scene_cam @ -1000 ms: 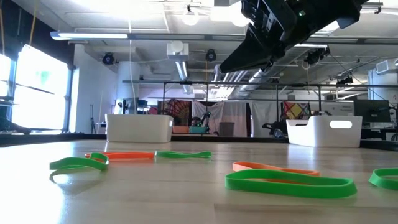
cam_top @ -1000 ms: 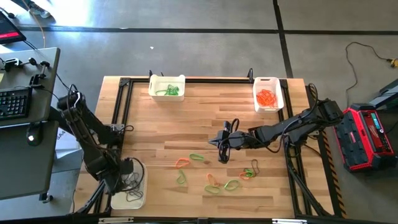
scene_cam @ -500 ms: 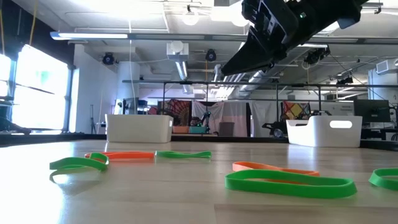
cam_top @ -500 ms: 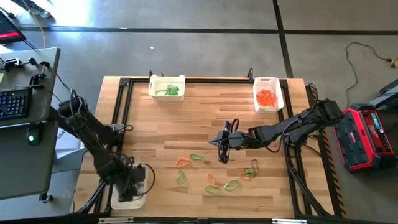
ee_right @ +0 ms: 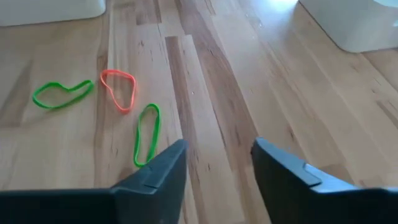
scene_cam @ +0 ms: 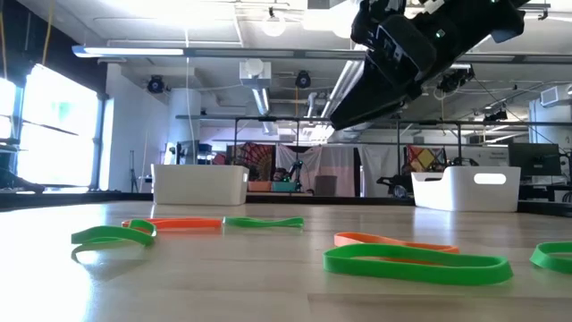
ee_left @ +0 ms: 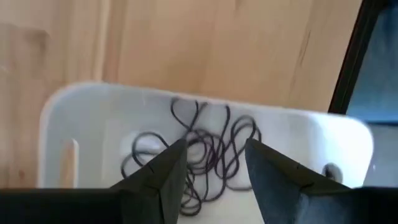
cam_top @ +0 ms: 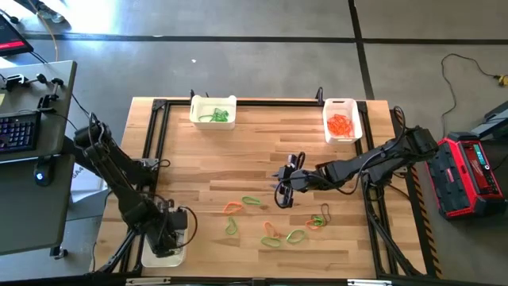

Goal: Sort rubber bands into baskets
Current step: Put the green rubber band into the top left white bin

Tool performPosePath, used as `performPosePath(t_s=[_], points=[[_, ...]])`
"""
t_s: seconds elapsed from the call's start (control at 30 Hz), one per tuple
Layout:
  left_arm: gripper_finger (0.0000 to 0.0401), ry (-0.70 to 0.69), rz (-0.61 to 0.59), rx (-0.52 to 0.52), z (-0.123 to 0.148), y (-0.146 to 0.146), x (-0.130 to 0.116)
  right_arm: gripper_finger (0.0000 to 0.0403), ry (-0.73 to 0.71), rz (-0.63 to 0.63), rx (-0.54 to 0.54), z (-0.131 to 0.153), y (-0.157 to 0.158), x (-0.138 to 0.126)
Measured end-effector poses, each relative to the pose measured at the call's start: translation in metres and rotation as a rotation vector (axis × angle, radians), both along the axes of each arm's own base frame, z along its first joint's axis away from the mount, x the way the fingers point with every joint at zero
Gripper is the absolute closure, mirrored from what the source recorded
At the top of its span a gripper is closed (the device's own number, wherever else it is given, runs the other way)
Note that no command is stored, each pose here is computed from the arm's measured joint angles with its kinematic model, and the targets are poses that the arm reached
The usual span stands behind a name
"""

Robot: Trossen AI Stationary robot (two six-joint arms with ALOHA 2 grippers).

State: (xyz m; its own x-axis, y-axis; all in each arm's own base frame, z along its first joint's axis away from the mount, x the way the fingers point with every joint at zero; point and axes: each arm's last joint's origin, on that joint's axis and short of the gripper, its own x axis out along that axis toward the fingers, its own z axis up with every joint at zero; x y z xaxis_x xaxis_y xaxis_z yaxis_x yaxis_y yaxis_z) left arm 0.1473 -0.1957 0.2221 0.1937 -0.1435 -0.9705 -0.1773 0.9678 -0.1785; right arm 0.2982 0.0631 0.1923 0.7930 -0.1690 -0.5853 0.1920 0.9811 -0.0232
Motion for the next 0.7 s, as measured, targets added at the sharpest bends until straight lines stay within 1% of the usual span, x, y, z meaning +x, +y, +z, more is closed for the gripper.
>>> performPosePath(t_s=[0.13,0.27,0.47,0.6,0.7], points=[[0.0243,-0.102,0.032,0.0,0.008,0.004,0.003,0.0208,0.006,0.007,0.029,-0.001,0.001,0.0],[0.0243,-0.178,0.055,0.031,0.009,0.013,0.02,0.0203,0.005,0.014,0.029,0.0,0.001,0.0],[0.0243,-0.291,0.018,0.089,0.005,0.039,0.065,0.0203,0.004,0.023,0.017,0.0,0.001,0.0],[0.0242,-0.364,-0.025,0.095,0.003,0.062,0.097,0.0203,0.004,0.025,0.015,0.0,0.001,0.0],[0.024,-0.394,-0.054,0.114,-0.001,0.08,0.116,0.0203,0.004,0.025,0.016,0.0,0.001,0.0]])
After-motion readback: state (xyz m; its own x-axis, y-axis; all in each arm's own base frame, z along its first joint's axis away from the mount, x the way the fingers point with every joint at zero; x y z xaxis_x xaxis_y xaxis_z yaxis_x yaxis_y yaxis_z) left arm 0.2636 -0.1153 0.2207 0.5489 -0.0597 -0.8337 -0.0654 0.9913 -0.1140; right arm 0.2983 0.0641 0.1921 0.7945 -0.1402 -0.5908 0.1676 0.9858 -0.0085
